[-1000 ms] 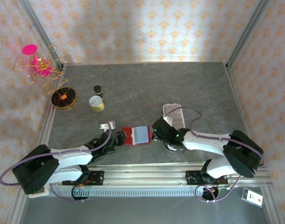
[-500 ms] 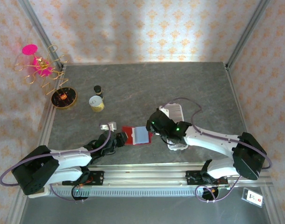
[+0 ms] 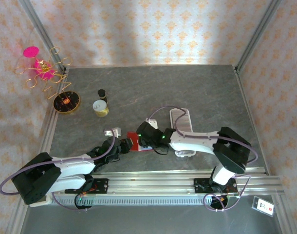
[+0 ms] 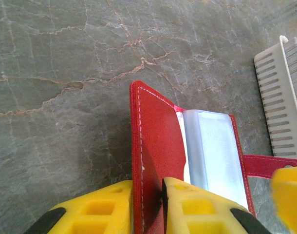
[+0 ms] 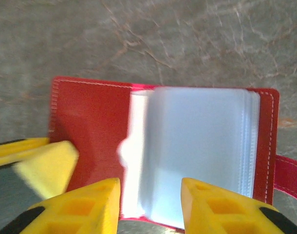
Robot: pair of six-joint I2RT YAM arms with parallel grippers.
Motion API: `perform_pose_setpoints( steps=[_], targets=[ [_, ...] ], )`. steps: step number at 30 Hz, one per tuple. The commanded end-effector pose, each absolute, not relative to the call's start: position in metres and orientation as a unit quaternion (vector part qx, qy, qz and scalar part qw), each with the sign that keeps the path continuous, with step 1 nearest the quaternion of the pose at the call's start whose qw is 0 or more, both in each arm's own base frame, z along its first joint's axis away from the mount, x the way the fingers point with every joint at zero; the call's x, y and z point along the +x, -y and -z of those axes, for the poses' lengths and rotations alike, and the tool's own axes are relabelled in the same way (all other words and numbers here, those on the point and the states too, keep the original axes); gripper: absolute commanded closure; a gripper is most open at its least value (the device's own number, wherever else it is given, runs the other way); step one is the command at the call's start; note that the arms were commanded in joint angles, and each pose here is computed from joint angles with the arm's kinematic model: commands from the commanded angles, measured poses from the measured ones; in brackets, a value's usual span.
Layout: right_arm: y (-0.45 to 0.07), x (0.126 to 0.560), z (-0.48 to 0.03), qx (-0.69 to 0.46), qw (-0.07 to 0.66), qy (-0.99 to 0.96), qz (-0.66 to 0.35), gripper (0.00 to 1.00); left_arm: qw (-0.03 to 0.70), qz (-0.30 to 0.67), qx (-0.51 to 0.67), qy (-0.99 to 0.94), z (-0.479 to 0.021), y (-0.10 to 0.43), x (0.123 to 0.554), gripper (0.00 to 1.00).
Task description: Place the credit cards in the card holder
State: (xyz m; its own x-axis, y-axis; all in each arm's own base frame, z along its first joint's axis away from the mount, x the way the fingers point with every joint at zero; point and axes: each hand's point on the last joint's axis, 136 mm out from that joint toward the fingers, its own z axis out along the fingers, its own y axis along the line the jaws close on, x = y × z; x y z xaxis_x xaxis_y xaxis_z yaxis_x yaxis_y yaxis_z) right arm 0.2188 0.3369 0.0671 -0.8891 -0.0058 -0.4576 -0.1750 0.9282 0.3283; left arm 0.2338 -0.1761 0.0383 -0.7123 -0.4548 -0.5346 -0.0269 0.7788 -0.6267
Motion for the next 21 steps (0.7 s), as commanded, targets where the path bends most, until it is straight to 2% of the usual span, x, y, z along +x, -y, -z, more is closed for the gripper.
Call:
perform_pose_setpoints(
  steps=[1, 9, 21],
  targets=[
    [-0.334, 0.224, -0.059, -0.042, 0.234, -0.959, -0.156, 0.61, 0.358, 0.316, -0.142, -0.867, -0.044, 0.176, 0.234, 0.78],
    [-0.32, 0.221, -0.03, -0.033, 0.218, -0.969, -0.112, 0.6, 0.351, 0.322, -0.139, -0.868, -0.04, 0.178, 0.231, 0.85],
    [-0.308, 0.224, -0.034, -0.018, 0.232, -0.968, -0.092, 0.58, 0.344, 0.321, -0.138, -0.871, -0.035, 0.178, 0.229, 0.89]
  ],
)
